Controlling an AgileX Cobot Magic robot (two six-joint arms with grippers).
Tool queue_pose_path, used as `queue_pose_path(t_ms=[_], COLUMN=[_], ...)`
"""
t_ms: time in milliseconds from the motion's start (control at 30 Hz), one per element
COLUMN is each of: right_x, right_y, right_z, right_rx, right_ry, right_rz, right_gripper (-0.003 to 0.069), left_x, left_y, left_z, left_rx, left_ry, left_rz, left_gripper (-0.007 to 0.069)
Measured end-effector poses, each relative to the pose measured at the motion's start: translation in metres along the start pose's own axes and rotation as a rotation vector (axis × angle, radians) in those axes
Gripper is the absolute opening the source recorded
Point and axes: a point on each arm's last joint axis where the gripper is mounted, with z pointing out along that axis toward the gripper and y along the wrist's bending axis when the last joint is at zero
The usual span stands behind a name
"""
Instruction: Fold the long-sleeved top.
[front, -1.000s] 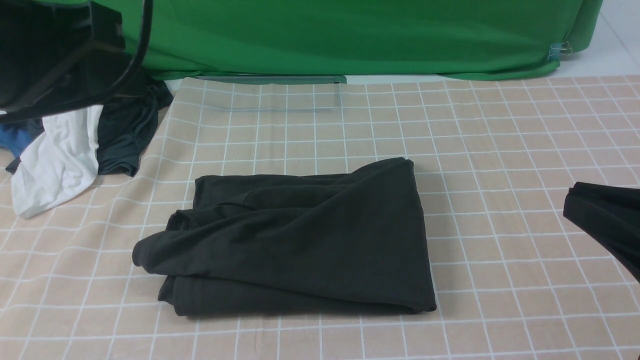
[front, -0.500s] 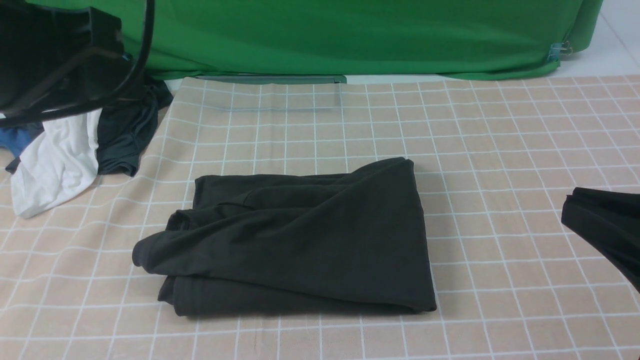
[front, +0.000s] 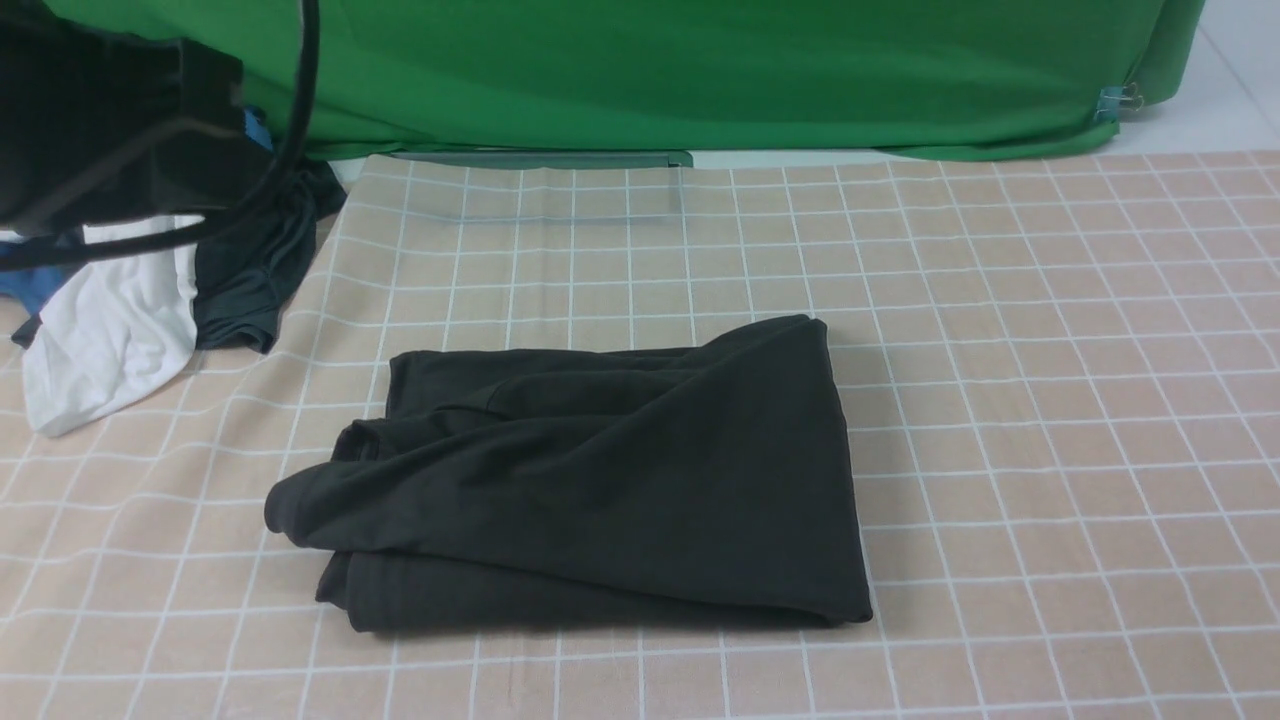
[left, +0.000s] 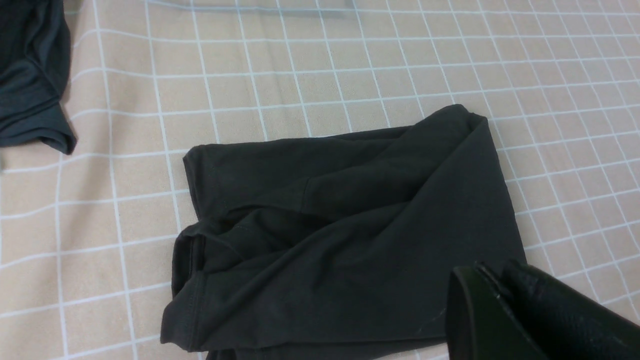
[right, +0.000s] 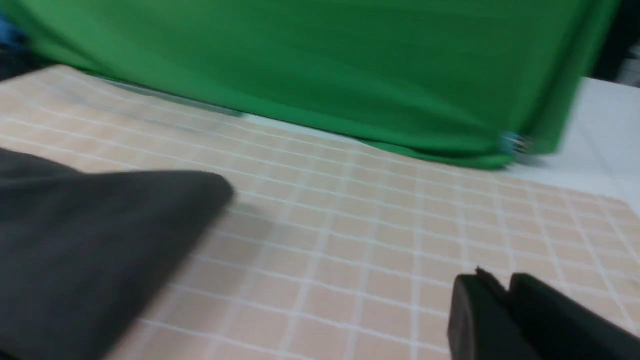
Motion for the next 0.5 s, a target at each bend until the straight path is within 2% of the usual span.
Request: queue_pose_path(t_ms=[100,200,367,500], right_x=[0.014,0.019,0.021,0.021], right_y=[-0.004,-0.006,-0.007,-0.007], right_z=[-0.005,-0.007,-0.008,-0.008], right_rx=[0.083,0.122,0.133,0.133], right_ry=[-0.006,0.023,0.042,0.043], right_rz=[0.010,0.016,0.018,0.018], right_gripper=[0.0116,0.0122,0.0132,0.0145], left_x=[0.000,0.000,0.007,0.036], left_y=[0.000,0.000,-0.004,-0.007], left_z=[0.000,0.000,-0.017,-0.036], left_rx=[0.000,0.000,0.018,0.045], left_ry=[0.000,-0.001,-0.060,-0.195], left_rz=[0.016,0.028,0.069,0.080], left_gripper=[0.0011,0.0011,0.0011,0.0011])
